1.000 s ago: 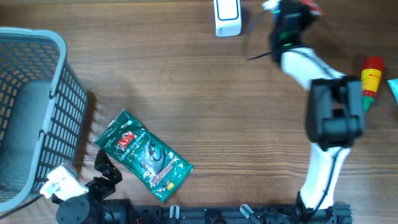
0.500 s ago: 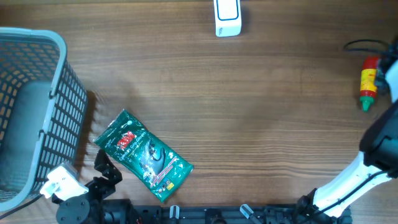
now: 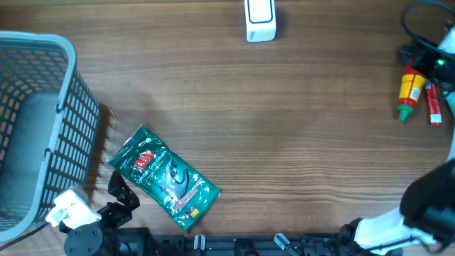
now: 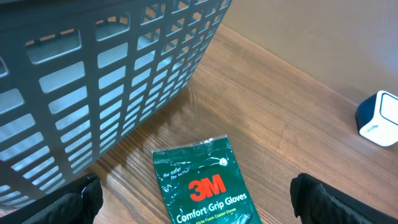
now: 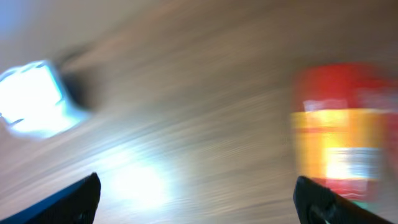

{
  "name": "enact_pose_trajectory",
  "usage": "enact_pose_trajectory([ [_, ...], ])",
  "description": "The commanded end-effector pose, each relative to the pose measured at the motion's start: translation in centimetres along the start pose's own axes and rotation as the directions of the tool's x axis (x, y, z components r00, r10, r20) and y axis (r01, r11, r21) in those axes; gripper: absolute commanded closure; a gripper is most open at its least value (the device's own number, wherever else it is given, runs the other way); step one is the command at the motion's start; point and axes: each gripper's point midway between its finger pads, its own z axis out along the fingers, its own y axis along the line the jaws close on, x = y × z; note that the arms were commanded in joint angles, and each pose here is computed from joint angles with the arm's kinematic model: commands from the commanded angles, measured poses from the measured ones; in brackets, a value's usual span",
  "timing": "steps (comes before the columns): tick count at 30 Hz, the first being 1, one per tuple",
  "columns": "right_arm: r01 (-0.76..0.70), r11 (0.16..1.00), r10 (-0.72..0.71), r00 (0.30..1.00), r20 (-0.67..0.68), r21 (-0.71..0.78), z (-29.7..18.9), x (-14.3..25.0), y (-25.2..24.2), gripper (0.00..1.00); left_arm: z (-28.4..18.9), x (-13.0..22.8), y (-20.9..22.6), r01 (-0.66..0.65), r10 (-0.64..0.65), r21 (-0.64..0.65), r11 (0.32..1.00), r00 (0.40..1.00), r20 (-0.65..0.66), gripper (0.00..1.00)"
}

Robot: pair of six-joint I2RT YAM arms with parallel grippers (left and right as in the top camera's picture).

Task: Scan the item barcode
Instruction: 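Reach the right gripper to the green gloves pack and grasp it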

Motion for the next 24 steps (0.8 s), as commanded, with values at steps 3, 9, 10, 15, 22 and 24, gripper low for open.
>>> enact_pose_trajectory([
  [3,0.116,0.901,-0.273,0.9,-0.34,-0.417,2.3,12.5,17.3,0.0,-0.1,0.0,-0.2,0.01,-0.01,0.015,1.0,1.0,0.004,0.0],
  [9,0.372,0.734,-0.656,0.605,-0.452,-0.568,5.5,31.0,27.7,0.01,-0.1,0.0,-0.2,0.01,-0.01,0.014,1.0,1.0,0.005,0.0],
  [10,0.378,0.722,-0.677,0.561,-0.477,-0.58,5.6,33.9,28.5,0.0,-0.1,0.0,-0.2,0.01,-0.01,0.015,1.0,1.0,0.004,0.0],
  [15,0.412,0.719,-0.694,0.405,-0.595,-0.559,7.2,44.7,29.5,0.04,-0.1,0.0,-0.2,0.01,-0.01,0.015,1.0,1.0,0.004,0.0],
  [22,0.428,0.725,-0.678,0.306,-0.668,-0.54,7.0,50.1,28.3,0.19,-0.1,0.0,-0.2,0.01,-0.01,0.015,1.0,1.0,0.004,0.0],
  [24,0.422,0.748,-0.65,0.307,-0.695,-0.513,6.8,50.3,28.0,0.5,-0.1,-0.1,-0.2,0.01,-0.01,0.015,1.0,1.0,0.005,0.0],
])
